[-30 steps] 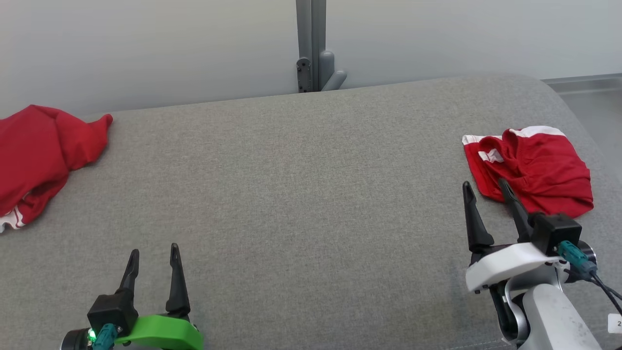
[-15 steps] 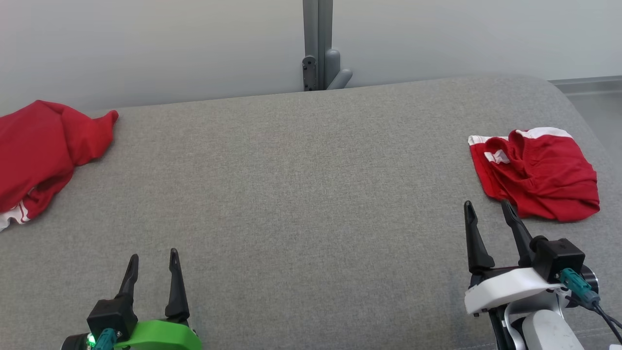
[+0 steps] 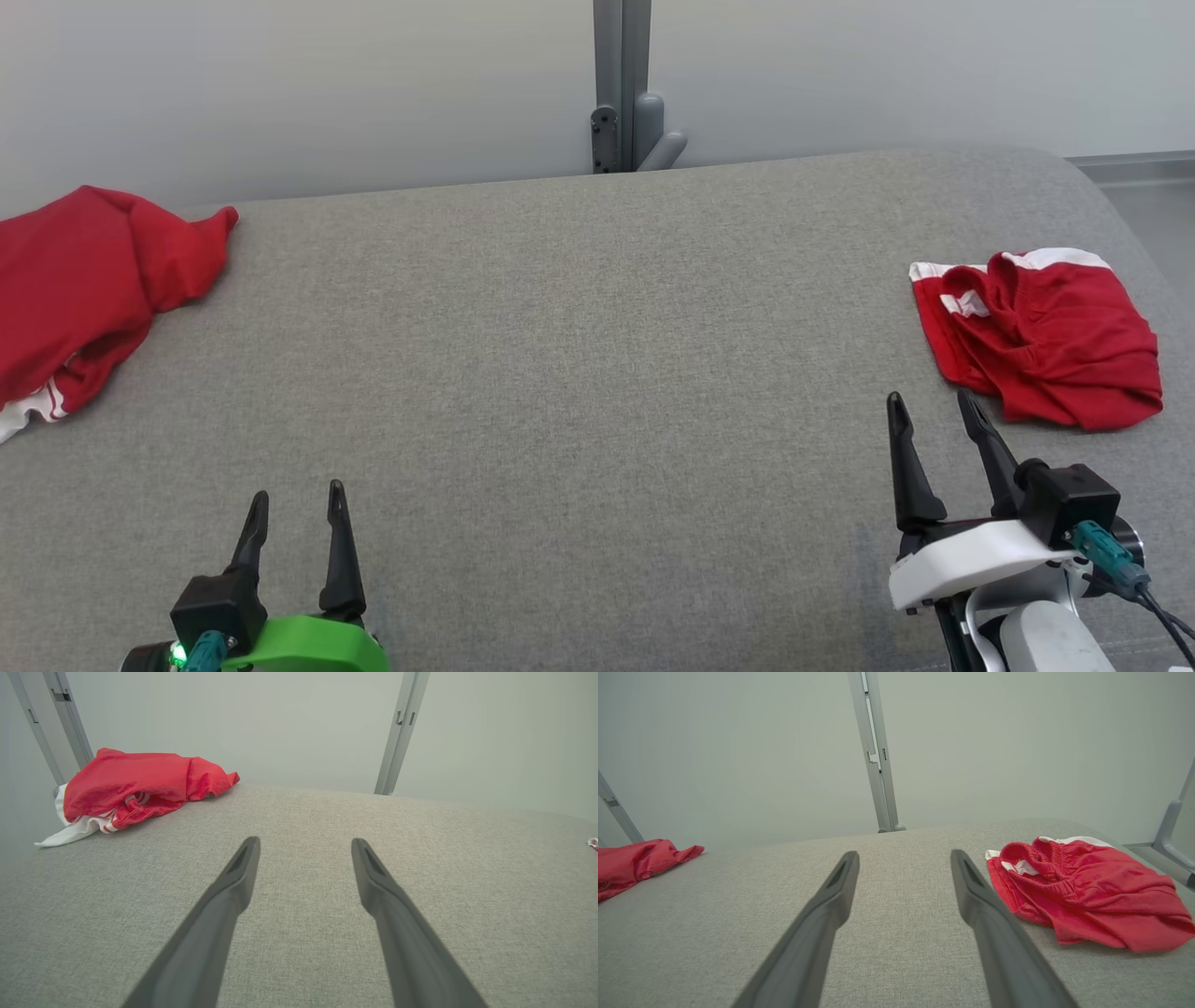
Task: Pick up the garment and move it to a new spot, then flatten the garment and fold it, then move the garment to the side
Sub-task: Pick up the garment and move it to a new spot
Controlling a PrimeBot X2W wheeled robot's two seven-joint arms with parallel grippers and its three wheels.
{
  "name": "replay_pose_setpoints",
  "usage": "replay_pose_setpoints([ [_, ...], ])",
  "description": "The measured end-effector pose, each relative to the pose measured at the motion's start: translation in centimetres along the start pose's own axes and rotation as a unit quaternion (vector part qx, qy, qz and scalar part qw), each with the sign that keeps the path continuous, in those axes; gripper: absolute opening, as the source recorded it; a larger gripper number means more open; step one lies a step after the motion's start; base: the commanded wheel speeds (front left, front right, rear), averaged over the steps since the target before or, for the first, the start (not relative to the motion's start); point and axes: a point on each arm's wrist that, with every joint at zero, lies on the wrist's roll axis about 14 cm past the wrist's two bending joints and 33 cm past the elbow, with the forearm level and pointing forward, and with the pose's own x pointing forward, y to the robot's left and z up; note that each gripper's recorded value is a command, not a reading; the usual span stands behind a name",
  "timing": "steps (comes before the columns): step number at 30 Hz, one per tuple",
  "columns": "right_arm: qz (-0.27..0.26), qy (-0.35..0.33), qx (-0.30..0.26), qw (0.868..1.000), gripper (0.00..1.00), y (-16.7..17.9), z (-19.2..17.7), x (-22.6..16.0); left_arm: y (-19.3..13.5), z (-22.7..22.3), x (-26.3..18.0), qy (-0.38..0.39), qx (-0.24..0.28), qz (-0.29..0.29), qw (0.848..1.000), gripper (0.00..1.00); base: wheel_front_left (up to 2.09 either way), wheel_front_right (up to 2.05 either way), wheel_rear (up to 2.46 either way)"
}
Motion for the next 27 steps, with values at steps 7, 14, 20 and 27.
replay_pose_setpoints([
  [7, 0.001, 0.002, 0.001, 1.0, 1.0, 0.1, -0.1, 0.1, 0.1, 0.0, 0.0, 0.0, 0.0, 0.001, 1.0, 1.0, 0.0, 0.0, 0.0],
  [14, 0.002, 0.003, 0.002, 1.0, 1.0, 0.1, -0.2, 0.1, 0.1, 0.0, 0.0, -0.001, 0.0, 0.002, 1.0, 1.0, 0.0, 0.0, 0.0],
  [20, 0.012, 0.006, 0.003, 1.0, 1.0, 0.8, -0.5, 0.5, 0.7, 0.4, -0.2, -0.006, 0.0, 0.012, 1.0, 1.0, 0.0, 0.0, 0.0],
  [27, 0.047, 0.01, 0.008, 0.999, 1.0, 3.1, -1.0, 1.9, 3.0, 1.1, -1.4, -0.017, 0.0, 0.049, 0.999, 1.0, 0.0, 0.0, 0.0],
])
